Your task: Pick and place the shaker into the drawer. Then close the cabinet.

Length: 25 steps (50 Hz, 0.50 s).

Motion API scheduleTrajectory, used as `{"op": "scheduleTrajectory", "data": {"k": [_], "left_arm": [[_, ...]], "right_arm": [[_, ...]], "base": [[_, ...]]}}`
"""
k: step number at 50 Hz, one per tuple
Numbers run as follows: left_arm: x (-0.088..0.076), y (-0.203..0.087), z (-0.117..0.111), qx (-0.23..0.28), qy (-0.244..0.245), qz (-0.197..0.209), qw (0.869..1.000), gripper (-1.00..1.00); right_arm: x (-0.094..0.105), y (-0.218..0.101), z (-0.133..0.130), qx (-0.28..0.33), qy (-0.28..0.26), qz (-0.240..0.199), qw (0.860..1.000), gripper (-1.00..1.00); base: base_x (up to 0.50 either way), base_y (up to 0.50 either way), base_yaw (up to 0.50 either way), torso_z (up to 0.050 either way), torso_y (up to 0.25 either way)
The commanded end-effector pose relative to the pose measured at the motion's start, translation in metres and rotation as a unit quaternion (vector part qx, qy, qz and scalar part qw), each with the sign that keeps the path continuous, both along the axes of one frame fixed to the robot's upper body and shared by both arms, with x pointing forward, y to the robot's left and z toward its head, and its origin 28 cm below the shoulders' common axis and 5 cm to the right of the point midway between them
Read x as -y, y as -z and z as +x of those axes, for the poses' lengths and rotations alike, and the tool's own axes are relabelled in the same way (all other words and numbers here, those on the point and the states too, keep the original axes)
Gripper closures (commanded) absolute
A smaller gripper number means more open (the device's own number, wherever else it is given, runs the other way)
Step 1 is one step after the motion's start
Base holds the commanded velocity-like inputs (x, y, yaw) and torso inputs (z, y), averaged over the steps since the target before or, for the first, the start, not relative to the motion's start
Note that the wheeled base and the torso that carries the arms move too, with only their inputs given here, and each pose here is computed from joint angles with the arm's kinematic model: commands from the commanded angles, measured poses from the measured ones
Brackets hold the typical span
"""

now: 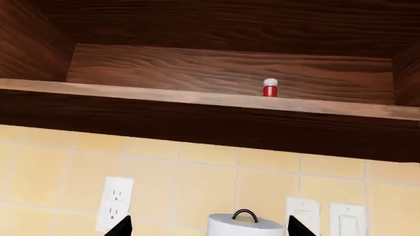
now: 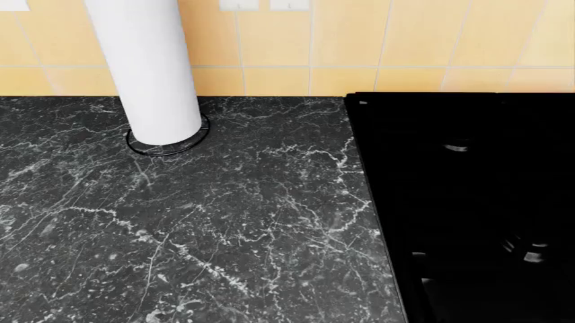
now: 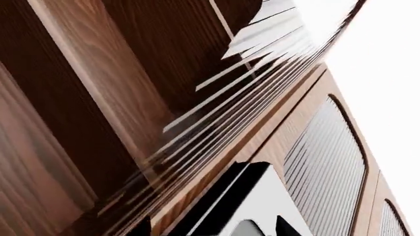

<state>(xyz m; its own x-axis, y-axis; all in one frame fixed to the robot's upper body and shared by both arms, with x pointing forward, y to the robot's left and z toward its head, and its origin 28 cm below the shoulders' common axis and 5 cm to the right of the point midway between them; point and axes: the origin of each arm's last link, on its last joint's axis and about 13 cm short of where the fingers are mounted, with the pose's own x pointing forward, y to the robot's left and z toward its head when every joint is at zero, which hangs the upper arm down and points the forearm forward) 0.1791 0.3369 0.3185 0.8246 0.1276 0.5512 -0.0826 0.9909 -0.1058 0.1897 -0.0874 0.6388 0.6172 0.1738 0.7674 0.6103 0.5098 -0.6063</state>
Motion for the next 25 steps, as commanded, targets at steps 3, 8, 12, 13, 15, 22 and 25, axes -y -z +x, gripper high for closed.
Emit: {"op": "scheduleTrajectory", "data": {"k": [3,8,12,13,15,22,25], "left_arm": [[-0.006,0.036,-0.033,-0.023,-0.025,-0.033,0.999,-1.00],[-0.008,0.053,-0.048,-0.036,-0.035,-0.049,0.998,-1.00],[-0.010,0.068,-0.056,-0.054,-0.042,-0.058,0.996,-1.00],[-0.010,0.072,-0.058,-0.060,-0.043,-0.060,0.995,-1.00],[-0.010,0.082,-0.060,-0.075,-0.048,-0.065,0.994,-1.00],[-0.010,0.101,-0.066,-0.108,-0.050,-0.078,0.990,-1.00],[-0.010,0.106,-0.068,-0.118,-0.051,-0.083,0.988,-1.00]], "right_arm": [[-0.008,0.054,0.118,-0.282,0.012,-0.022,0.959,-1.00],[-0.014,0.065,0.127,-0.306,0.016,-0.030,0.951,-1.00],[-0.016,0.071,0.131,-0.320,0.015,-0.024,0.947,-1.00],[-0.016,0.073,0.132,-0.321,0.015,-0.022,0.947,-1.00],[-0.016,0.078,0.136,-0.327,0.024,-0.022,0.945,-1.00],[-0.010,0.093,0.149,-0.329,0.058,-0.019,0.943,-1.00],[-0.006,0.099,0.154,-0.331,0.069,-0.014,0.941,-1.00]], "base": [[0.00,0.00,0.00,0.000,0.000],[0.00,0.00,0.00,0.000,0.000],[0.00,0.00,0.00,0.000,0.000],[0.01,0.00,0.00,0.000,0.000],[0.01,0.00,0.00,0.000,0.000],[0.00,0.00,0.00,0.000,0.000],[0.01,0.00,0.00,0.000,0.000]]}}
